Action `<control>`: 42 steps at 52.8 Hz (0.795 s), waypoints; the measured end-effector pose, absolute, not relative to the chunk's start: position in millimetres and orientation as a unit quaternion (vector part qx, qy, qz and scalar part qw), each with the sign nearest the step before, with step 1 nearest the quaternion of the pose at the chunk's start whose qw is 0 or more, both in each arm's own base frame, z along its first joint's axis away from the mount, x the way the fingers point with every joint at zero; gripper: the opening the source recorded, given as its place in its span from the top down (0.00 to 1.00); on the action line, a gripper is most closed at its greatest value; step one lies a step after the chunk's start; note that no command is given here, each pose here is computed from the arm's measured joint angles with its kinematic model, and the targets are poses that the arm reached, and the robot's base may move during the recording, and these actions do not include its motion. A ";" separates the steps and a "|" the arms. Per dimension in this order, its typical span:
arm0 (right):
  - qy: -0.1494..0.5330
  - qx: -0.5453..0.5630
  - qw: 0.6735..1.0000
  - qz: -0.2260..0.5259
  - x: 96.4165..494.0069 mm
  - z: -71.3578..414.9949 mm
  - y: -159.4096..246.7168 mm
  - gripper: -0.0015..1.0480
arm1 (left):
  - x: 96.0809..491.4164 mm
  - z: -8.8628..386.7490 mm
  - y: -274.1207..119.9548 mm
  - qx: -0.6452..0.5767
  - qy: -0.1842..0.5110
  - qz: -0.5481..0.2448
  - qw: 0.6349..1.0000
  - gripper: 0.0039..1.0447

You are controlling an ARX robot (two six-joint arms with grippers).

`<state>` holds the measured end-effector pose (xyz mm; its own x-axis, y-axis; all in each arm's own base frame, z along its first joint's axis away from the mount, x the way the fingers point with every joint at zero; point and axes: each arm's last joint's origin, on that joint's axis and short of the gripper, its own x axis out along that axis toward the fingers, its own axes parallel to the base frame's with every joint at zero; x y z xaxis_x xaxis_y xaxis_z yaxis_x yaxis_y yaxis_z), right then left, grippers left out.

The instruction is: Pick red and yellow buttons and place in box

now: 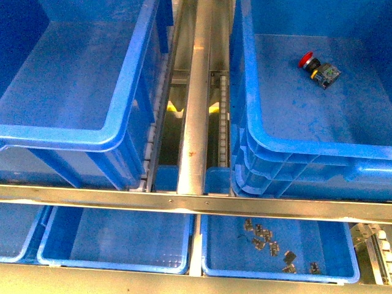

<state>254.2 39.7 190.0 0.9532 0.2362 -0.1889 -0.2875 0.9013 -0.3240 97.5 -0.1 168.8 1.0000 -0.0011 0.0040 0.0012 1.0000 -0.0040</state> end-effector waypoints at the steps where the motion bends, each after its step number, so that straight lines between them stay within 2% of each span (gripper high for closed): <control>1: 0.073 -0.177 0.972 0.135 254.2 190.0 39.7 0.70 | 97.5 168.8 -0.1 -0.002 -0.002 -0.001 1.000 0.36; 13: 0.073 -0.177 0.972 0.136 254.0 189.8 40.4 0.70 | 97.5 168.8 -0.1 -0.003 -0.002 -0.001 1.000 0.71; 35: 0.094 -0.170 0.971 0.141 261.9 178.6 34.2 0.70 | 97.5 168.8 -0.1 -0.003 -0.002 -0.001 1.000 0.10; 37: 0.099 -0.165 0.971 0.142 267.0 177.0 33.1 0.70 | 97.5 168.8 -0.1 -0.002 -0.002 -0.001 1.000 0.06; 42: 0.111 -0.162 0.970 0.140 283.0 173.5 30.4 0.70 | 97.5 168.8 -0.1 -0.002 -0.002 -0.001 1.000 0.08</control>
<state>283.0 30.4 173.5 0.9360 0.2367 -0.2607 -0.3086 0.9079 -0.2838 97.5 -0.1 168.8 1.0000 -0.0011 0.0040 0.0012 1.0000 -0.0040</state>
